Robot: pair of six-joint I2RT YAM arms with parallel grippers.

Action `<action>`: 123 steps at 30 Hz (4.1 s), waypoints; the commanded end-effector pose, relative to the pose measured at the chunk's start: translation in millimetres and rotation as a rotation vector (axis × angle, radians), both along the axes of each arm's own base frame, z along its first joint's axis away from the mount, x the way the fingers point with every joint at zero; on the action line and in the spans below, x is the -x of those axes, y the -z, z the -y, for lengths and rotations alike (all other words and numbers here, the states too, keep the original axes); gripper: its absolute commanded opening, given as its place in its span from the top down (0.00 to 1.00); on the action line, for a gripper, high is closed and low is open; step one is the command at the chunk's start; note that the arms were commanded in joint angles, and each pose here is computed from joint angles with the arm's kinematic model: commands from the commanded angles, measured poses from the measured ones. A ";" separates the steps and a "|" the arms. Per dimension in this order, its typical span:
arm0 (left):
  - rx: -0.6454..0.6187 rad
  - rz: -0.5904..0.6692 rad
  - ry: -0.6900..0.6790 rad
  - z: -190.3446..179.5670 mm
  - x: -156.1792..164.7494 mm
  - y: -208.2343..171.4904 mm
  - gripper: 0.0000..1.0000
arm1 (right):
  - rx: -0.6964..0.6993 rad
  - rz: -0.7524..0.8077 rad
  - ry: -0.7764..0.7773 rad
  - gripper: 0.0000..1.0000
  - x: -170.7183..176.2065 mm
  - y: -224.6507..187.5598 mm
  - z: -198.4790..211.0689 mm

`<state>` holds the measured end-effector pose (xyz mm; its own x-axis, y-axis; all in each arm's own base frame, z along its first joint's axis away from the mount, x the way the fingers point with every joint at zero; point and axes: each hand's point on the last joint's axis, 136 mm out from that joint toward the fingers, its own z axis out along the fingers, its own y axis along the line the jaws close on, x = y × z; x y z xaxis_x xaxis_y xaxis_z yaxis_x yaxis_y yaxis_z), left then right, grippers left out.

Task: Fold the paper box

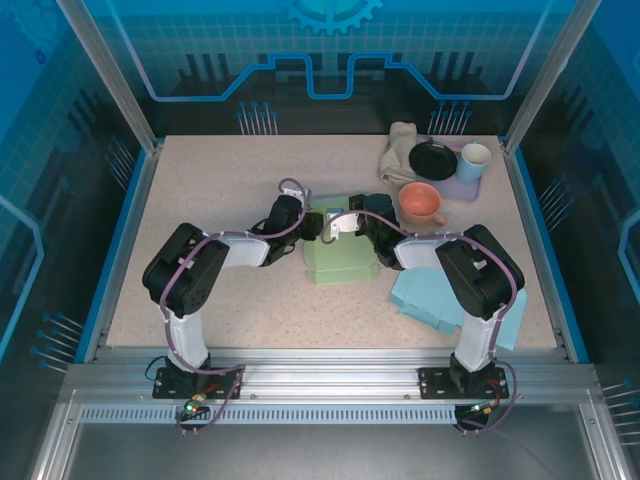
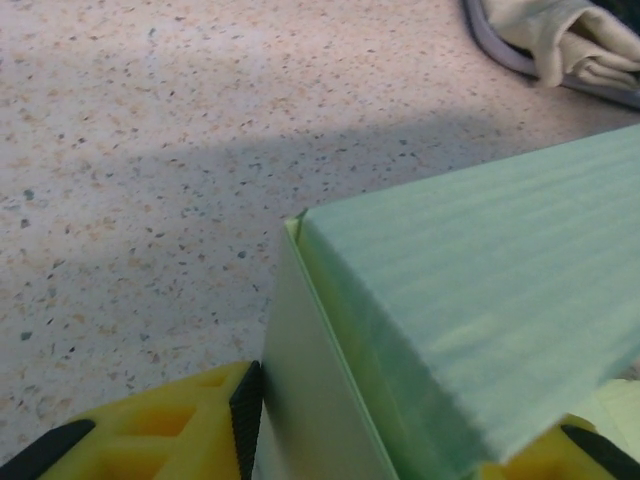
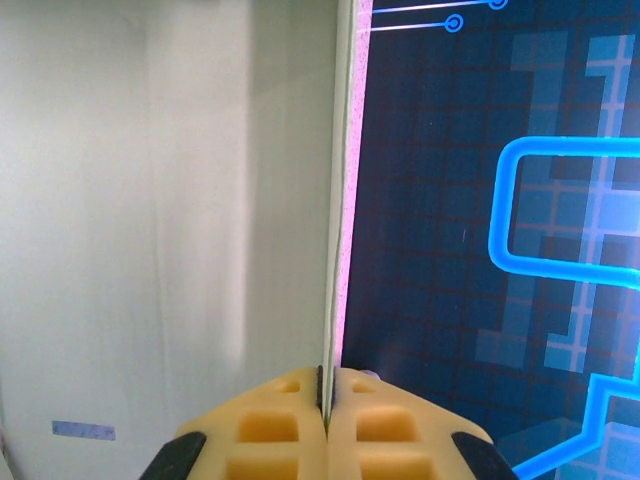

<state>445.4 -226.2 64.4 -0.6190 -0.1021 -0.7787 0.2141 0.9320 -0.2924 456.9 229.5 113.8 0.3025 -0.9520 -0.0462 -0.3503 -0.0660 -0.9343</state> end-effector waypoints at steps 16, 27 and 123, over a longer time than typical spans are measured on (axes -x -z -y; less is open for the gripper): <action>-0.207 -0.107 -0.489 -72.0 -3.3 21.9 0.83 | -0.024 -0.034 0.013 1.00 1.7 7.8 4.9; -0.446 -0.052 -0.654 -106.4 7.0 9.6 0.90 | -0.035 -0.027 0.024 1.00 0.4 5.1 6.5; -0.291 0.106 -0.266 -47.6 11.2 -11.7 0.90 | -0.878 -0.302 0.277 0.63 23.4 -131.0 29.4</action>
